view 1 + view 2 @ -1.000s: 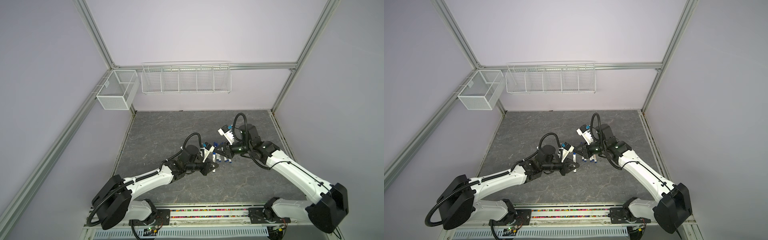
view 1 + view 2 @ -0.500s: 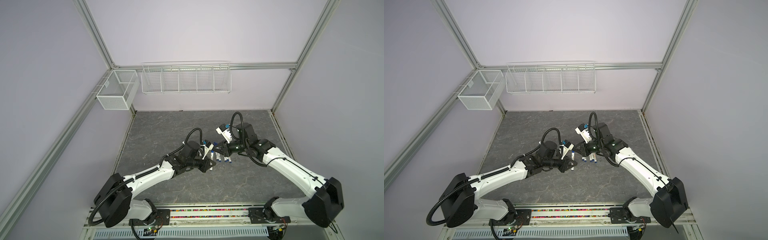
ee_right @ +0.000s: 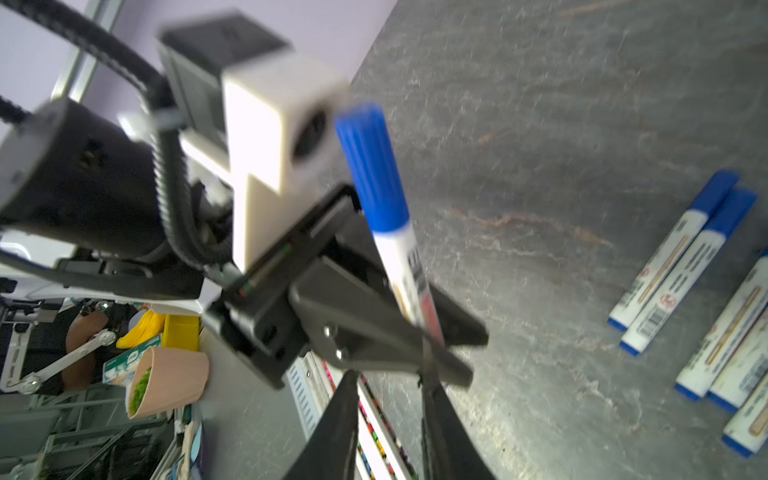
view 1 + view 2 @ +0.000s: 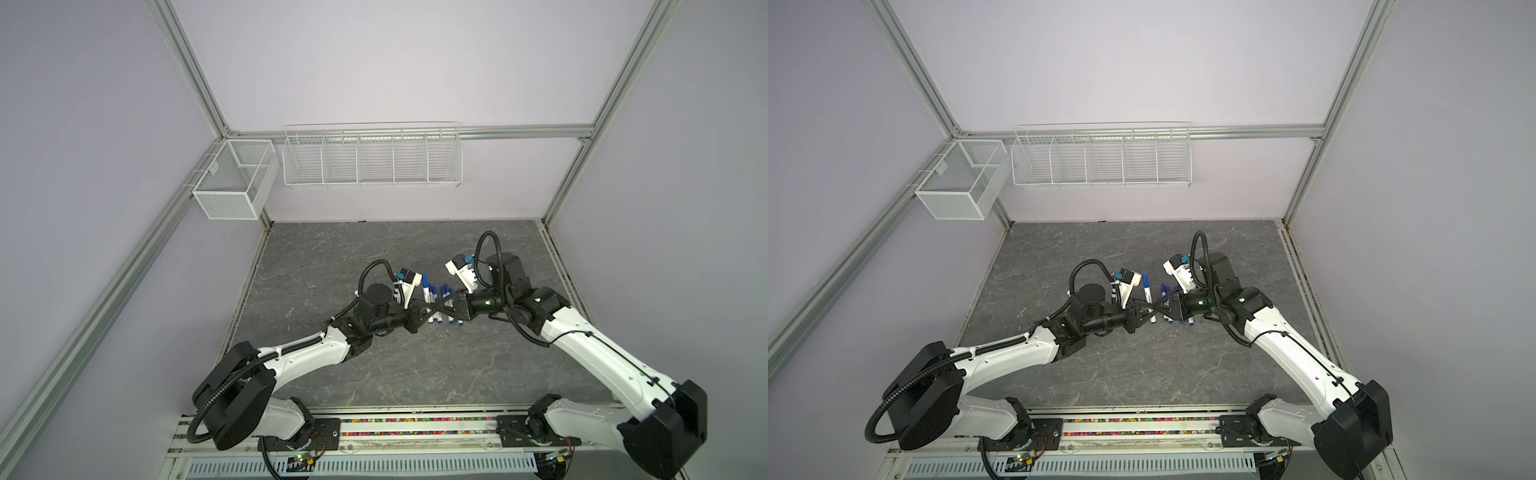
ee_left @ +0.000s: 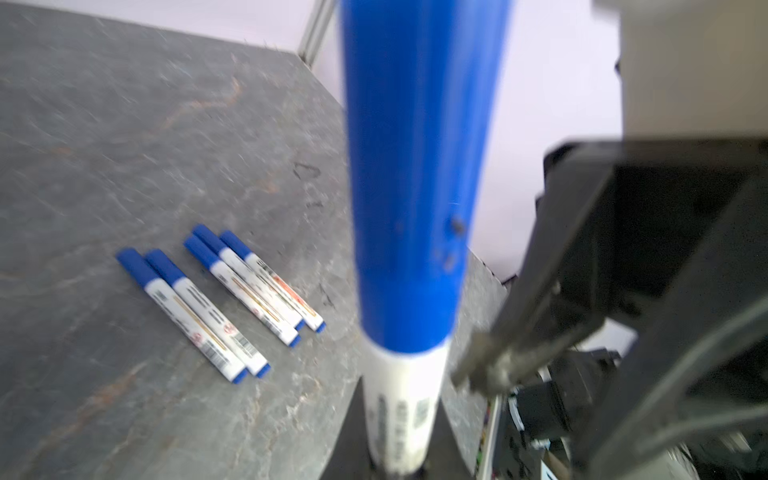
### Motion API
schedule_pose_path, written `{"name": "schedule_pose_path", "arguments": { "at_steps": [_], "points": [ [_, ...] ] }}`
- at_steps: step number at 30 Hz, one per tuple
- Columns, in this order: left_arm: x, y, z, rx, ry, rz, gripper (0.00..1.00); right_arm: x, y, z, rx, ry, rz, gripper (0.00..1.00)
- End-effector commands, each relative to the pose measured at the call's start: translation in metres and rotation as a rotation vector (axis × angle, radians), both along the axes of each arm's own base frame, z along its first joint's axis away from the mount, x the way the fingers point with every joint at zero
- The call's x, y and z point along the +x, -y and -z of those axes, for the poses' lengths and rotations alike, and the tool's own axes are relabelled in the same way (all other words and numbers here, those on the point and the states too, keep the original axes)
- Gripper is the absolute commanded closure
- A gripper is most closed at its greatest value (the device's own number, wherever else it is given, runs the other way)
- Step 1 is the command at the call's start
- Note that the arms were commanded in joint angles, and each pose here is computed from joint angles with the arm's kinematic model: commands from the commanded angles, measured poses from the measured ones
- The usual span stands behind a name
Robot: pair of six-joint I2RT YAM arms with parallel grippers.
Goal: Insert the pens into the pen caps
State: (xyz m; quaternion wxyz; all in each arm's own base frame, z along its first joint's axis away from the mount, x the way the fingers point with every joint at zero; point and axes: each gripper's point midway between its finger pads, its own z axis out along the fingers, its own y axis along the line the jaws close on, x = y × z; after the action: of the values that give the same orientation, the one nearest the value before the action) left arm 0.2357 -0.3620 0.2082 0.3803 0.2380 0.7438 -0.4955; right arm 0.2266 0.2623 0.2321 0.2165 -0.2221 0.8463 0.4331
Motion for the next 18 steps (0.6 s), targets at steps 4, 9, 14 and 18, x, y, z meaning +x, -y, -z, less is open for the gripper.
{"name": "schedule_pose_path", "arguments": {
  "at_steps": [4,9,14,18],
  "points": [
    [0.012,-0.004,-0.014,-0.091,0.033,-0.094,1.0,-0.004,0.002,-0.001,0.006,-0.041,0.029,0.65],
    [0.012,-0.002,-0.008,-0.079,0.024,-0.086,1.0,0.008,0.0,-0.018,0.034,0.028,0.061,0.61],
    [0.011,0.0,-0.005,-0.077,0.017,-0.078,1.0,0.02,-0.013,-0.03,0.06,0.063,0.05,0.61],
    [0.011,0.0,-0.004,-0.073,0.018,-0.082,1.0,0.031,-0.025,-0.036,0.065,0.095,0.04,0.61]
  ]
}}
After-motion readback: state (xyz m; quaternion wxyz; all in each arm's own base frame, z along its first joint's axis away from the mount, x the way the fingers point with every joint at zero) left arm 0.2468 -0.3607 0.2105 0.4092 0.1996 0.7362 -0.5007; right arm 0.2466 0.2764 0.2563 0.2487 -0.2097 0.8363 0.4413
